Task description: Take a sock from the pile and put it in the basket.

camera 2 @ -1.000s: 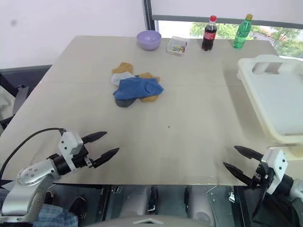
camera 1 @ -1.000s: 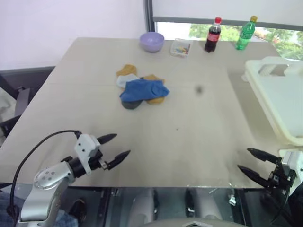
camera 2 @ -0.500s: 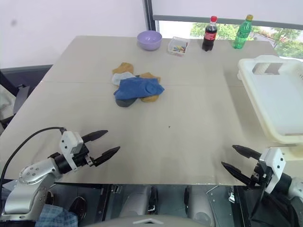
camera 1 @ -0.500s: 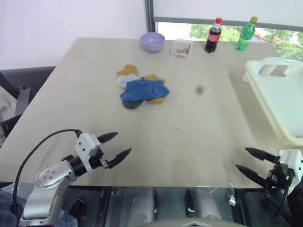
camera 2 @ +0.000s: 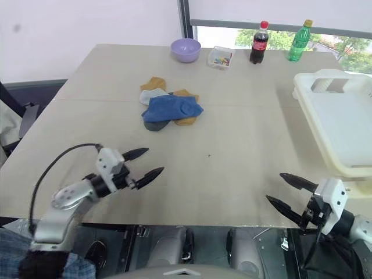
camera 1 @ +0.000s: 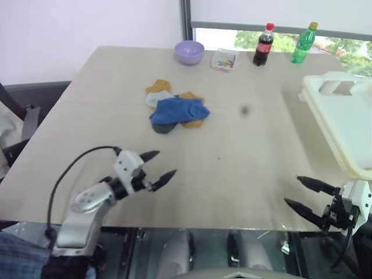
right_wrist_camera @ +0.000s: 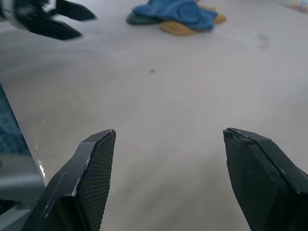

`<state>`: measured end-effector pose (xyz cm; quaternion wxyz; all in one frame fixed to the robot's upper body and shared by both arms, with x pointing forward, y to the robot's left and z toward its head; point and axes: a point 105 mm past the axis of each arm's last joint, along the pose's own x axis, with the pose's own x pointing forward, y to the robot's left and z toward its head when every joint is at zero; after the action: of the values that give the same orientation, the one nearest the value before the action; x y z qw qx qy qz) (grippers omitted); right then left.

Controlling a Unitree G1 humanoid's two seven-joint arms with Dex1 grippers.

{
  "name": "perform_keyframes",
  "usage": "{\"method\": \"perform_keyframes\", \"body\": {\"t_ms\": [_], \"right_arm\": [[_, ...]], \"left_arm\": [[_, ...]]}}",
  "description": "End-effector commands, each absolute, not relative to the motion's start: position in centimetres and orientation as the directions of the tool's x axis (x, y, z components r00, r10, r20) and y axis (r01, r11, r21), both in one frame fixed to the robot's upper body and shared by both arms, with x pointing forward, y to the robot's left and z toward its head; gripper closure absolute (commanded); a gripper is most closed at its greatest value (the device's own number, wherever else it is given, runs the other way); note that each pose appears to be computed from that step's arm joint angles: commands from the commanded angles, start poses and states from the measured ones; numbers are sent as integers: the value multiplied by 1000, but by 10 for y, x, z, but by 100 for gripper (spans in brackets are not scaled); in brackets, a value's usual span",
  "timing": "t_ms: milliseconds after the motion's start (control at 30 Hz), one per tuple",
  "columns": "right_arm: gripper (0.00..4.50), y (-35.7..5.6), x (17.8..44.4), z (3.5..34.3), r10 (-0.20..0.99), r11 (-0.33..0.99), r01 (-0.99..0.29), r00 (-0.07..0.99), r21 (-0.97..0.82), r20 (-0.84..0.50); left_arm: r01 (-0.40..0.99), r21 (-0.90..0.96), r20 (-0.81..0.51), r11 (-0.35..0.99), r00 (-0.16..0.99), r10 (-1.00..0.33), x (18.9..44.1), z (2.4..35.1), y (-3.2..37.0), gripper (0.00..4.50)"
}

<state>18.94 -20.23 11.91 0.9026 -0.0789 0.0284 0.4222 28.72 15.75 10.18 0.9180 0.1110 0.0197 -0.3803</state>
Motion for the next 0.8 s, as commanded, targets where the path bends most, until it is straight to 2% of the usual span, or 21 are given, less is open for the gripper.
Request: {"method": "perform_keyframes", "body": {"t_ms": [33,167,300,433,800], "right_arm": [[87,-192,190,129,771,620,-773,632,-133,-80],[87,-188,192,130,773,619,-774,630,-136,-69],[87,-193,194,129,764,628,-765,641,-147,-73],[87,-195,192,127,754,638,-755,653,-151,-76],[87,-198,186,120,729,664,-731,680,-156,-82]], "left_arm": [[669,270,-106,692,735,-669,305,116,133,0],[610,374,-116,699,778,-617,345,127,101,0],[505,473,-104,722,846,-523,380,141,91,0],[424,559,-95,713,886,-453,401,143,88,0],[324,603,-46,729,926,-374,418,145,90,0]]}}
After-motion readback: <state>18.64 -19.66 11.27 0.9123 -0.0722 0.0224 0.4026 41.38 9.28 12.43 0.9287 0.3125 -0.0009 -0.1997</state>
